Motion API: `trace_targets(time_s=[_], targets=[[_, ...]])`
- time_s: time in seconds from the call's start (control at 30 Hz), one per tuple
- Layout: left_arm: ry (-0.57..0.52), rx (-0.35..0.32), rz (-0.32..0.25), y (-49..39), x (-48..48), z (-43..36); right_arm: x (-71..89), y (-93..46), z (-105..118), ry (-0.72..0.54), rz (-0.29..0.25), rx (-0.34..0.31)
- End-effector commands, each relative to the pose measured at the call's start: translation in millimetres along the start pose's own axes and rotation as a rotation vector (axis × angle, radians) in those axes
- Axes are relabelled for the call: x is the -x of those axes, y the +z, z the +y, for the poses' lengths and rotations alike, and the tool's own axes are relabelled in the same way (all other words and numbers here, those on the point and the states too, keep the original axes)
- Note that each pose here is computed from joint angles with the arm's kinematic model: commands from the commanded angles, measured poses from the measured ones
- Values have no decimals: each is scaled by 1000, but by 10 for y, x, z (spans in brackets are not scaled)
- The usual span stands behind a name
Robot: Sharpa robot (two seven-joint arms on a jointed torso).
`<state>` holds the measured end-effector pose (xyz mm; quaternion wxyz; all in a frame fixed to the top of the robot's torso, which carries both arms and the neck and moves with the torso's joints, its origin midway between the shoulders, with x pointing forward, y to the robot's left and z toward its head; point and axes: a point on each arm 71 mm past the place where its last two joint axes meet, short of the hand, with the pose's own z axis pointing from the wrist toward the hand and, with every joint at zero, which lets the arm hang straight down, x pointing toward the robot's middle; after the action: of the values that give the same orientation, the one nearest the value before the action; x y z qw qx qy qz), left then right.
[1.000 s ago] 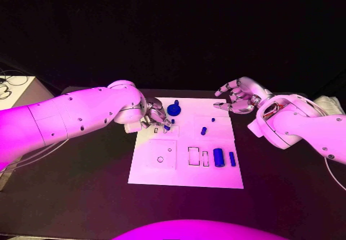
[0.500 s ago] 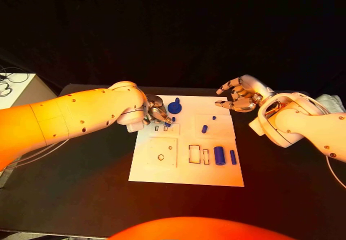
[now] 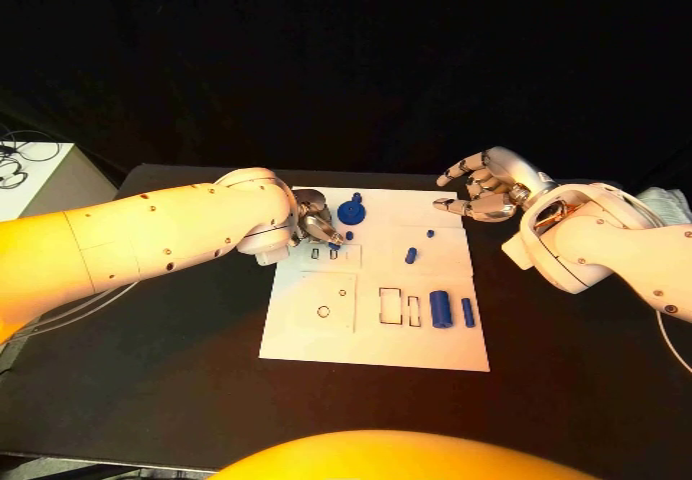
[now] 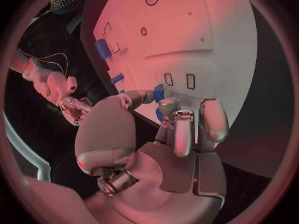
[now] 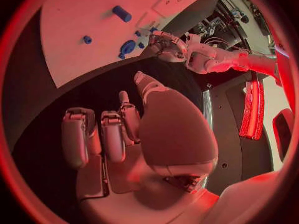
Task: Assemble the parts on the task board
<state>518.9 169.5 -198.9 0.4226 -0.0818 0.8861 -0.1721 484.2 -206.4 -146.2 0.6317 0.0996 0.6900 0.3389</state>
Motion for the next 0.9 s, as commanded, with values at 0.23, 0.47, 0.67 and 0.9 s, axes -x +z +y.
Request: trace_targets(time_s=[0.23, 0.47, 0.67, 0.9], targets=[[19, -1, -38, -7, -40, 24, 0, -4, -9, -1, 7, 0], [23, 1, -38, -9, -94, 50, 3, -6, -14, -2, 7, -1], [34, 2, -35, -11, -157, 80, 9, -8, -25, -2, 6, -4], [39, 5, -28, -7, -200, 110, 10, -10, -27, -2, 6, -5]])
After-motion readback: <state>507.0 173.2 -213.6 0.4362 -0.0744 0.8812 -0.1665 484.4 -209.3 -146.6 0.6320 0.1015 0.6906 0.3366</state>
